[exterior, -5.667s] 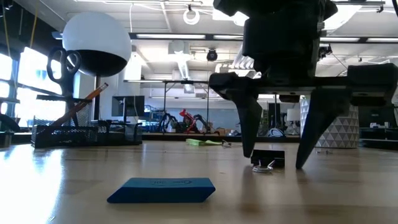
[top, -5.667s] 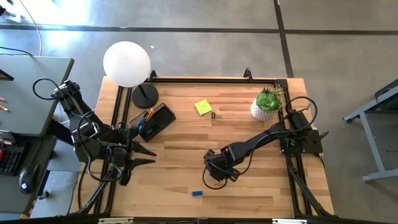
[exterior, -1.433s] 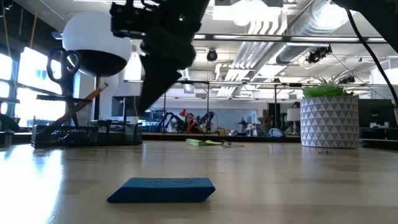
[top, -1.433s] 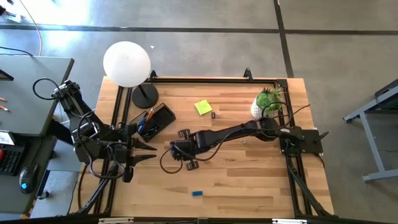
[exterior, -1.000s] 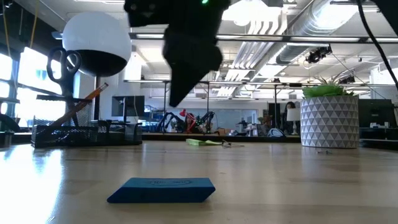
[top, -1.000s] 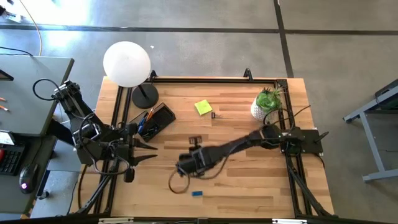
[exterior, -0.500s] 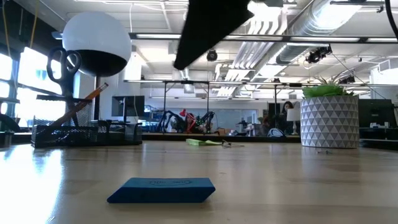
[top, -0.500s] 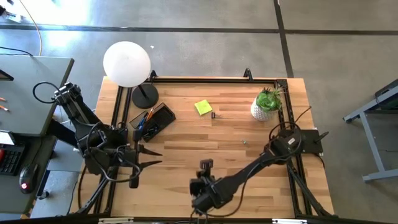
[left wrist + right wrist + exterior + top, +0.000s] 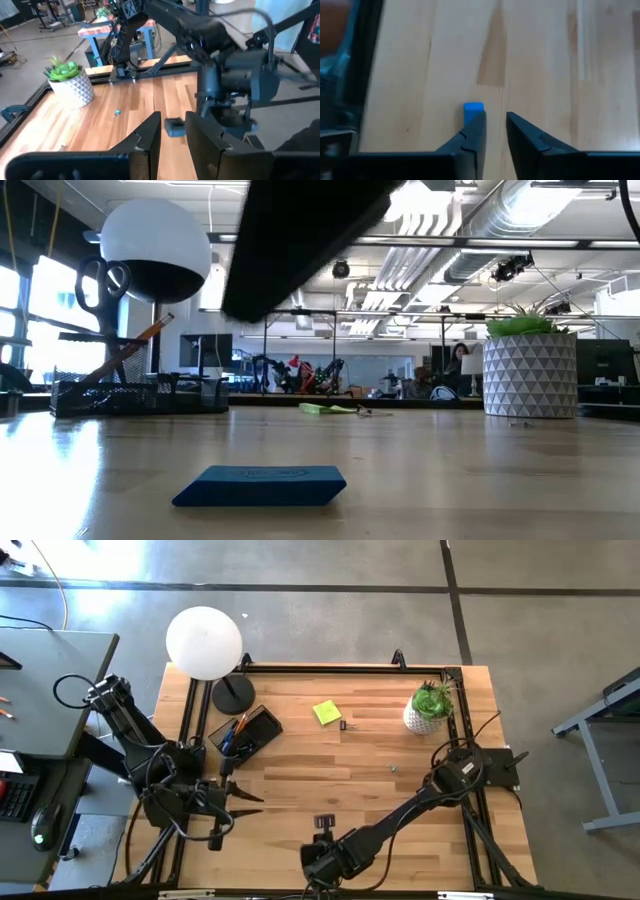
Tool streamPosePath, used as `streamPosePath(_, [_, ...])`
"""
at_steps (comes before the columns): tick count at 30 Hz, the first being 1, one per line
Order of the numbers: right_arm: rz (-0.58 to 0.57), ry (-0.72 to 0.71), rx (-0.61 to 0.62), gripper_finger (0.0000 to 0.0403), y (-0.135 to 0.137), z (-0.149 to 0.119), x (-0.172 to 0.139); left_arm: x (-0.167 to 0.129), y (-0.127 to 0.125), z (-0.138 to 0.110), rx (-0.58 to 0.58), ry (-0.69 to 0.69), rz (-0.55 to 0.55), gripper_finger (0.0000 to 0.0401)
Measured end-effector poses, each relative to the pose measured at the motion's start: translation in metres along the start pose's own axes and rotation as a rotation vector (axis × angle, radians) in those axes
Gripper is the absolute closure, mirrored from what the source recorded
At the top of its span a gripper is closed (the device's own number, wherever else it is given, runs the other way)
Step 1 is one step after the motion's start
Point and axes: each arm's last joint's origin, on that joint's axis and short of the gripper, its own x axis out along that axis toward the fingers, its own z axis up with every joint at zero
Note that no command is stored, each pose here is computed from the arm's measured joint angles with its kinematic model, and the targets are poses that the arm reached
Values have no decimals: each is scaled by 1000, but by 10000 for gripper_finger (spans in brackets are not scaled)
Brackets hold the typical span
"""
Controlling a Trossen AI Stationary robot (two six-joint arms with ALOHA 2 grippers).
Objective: Pick and place office supplies into organizer
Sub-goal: Put the blue eraser into the black mesh desk organizer
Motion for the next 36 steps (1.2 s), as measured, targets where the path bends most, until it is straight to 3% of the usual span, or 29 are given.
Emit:
streamPosePath(5, [-31,48,-17,284,0,-7,16,0,-1,0,-6,0,-9,322])
streamPosePath(9, [25,90,-46,249,-3,-8,26,1,-1,0,-6,1,-15,322])
streamPosePath(13, [133,135,-73,229,-3,-9,33,0,-1,0,7,0,-15,322])
streamPosePath(17, [131,188,-91,221,-7,-14,43,0,-1,0,22,-1,-15,322])
streamPosePath(28, [146,224,-47,246,-20,-12,53,0,-1,5,-17,-38,-14,322])
streamPosePath(36, [159,205,-76,332,-12,-13,51,0,-1,4,-12,-31,-28,322])
